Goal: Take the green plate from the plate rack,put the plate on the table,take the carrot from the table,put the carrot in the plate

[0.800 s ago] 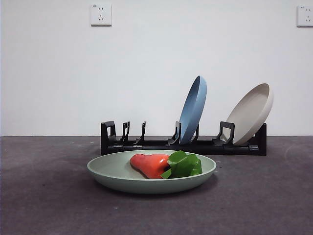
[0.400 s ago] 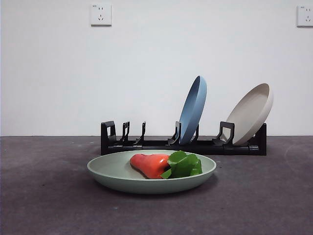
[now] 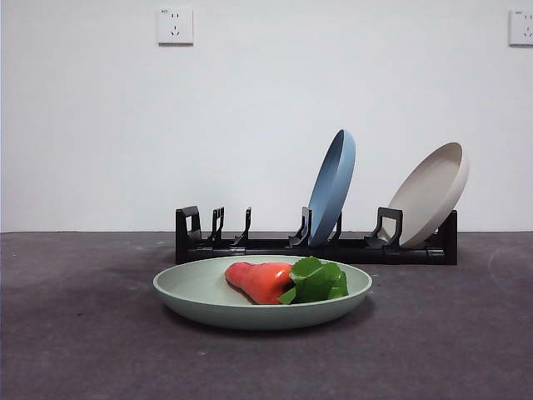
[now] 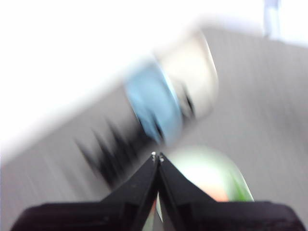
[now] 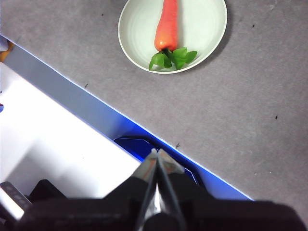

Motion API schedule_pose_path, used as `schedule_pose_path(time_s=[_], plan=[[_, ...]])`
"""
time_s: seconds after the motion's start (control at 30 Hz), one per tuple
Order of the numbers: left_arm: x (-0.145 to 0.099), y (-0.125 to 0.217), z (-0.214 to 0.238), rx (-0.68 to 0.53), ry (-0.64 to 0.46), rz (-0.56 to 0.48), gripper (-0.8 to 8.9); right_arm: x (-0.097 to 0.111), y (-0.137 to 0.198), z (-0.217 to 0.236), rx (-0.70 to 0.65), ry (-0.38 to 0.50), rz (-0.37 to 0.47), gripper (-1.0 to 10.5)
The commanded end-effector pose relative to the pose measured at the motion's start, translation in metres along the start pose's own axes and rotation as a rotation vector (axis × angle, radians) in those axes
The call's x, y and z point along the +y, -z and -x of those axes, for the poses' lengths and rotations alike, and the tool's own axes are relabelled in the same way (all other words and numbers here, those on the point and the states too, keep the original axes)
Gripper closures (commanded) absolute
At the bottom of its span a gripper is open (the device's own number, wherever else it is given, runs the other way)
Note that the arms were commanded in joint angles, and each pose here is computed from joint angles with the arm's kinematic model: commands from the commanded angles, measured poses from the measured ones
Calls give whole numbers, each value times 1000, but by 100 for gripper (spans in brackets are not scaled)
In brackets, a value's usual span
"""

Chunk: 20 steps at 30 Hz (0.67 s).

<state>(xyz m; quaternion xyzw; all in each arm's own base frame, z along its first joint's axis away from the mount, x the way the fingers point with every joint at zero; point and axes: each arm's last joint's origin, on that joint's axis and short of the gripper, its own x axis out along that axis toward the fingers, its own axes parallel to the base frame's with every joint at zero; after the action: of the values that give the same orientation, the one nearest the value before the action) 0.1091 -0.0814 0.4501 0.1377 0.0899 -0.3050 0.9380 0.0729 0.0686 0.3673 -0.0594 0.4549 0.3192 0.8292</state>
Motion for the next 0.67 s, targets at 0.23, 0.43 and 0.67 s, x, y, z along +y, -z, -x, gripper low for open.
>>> schedule_pose_path(time_s=[0.23, 0.43, 0.67], plan=[[43, 30, 32, -194, -345, -26, 817, 0, 0, -1, 2, 3, 2, 946], [38, 90, 34, -219, -509, -32, 817, 0, 0, -1, 2, 3, 2, 946], [24, 178, 15, -186, -559, 38, 817, 0, 0, -1, 2, 3, 2, 946]])
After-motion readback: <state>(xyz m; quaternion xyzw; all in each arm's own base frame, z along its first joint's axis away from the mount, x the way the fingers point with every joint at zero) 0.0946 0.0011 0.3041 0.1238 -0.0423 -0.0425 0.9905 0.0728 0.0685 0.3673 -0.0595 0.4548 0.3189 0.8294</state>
